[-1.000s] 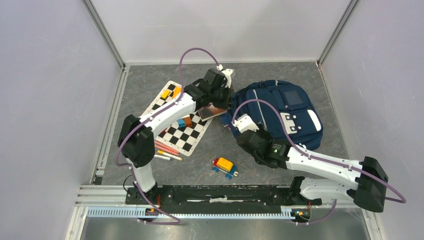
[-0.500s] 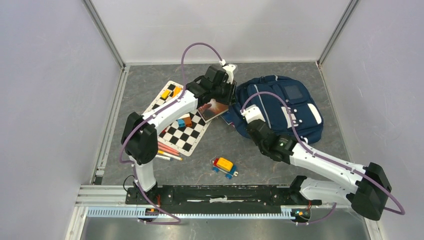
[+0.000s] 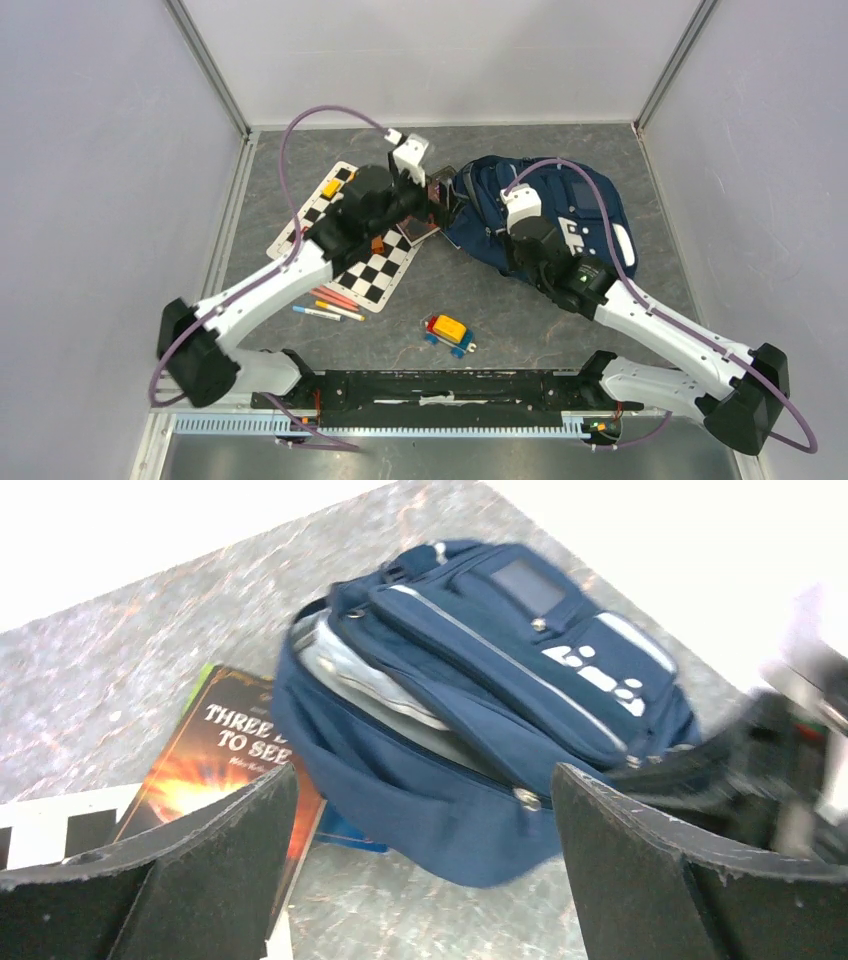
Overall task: Pack the student bag
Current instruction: Unzip the student bag at the center of the board.
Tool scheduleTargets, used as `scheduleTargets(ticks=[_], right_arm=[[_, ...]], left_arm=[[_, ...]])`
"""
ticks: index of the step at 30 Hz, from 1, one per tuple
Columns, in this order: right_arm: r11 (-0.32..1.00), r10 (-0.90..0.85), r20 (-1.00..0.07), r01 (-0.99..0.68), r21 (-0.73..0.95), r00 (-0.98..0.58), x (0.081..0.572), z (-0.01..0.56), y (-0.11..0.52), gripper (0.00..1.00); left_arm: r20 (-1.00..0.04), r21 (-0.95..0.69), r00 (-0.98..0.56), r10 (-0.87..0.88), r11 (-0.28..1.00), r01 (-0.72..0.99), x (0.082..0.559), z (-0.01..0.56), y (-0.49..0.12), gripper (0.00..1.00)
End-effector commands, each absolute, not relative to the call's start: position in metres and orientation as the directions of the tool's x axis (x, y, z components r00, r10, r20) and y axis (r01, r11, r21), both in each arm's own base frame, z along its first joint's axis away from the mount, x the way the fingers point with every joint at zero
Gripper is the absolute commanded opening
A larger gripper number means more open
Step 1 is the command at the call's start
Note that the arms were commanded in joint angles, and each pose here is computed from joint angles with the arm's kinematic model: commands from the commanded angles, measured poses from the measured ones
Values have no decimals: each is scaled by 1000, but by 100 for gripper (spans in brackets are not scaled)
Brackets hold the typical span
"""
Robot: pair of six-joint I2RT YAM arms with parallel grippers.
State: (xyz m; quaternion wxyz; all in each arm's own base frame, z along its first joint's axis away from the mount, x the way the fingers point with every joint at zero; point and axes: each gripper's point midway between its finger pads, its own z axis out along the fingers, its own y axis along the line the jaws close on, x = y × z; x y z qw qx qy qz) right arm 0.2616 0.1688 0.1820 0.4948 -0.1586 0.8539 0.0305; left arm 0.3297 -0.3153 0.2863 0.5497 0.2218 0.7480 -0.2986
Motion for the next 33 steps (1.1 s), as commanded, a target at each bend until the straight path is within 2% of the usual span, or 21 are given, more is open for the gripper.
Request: scheduleTargets(ticks=[1, 5, 10, 13, 17, 27, 29, 33], right_arm=[[926, 1, -947, -358, 122, -320, 280, 270, 212, 0], [909, 32, -950, -387, 157, -309, 282, 284, 222, 0], [893, 60, -947, -407, 193, -317, 280, 286, 230, 0], [885, 75, -944, -414, 211, -321, 279, 286, 232, 0], [875, 85, -941, -427, 228, -327, 277, 286, 235, 0], [863, 87, -940, -446, 236, -329, 275, 288, 239, 0], [862, 89, -940, -448, 238, -329, 275, 288, 239, 0], [867, 89, -940, -439, 235, -329, 276, 286, 237, 0]], left_arm=[[-994, -103, -100, -46, 711, 696, 296, 317, -321, 100], [-992, -111, -116, -42, 713, 692, 270, 295, -327, 97], [-986, -136, -164, -29, 702, 699, 266, 267, -333, 84], [-988, -87, -152, 28, 711, 697, 269, 253, -338, 79], [-988, -42, -134, 74, 714, 699, 276, 243, -343, 68], [-981, 30, -113, 158, 699, 715, 289, 227, -361, 55], [-979, 60, -94, 182, 694, 717, 293, 226, -363, 48], [-979, 55, -92, 182, 670, 740, 290, 226, -370, 26]])
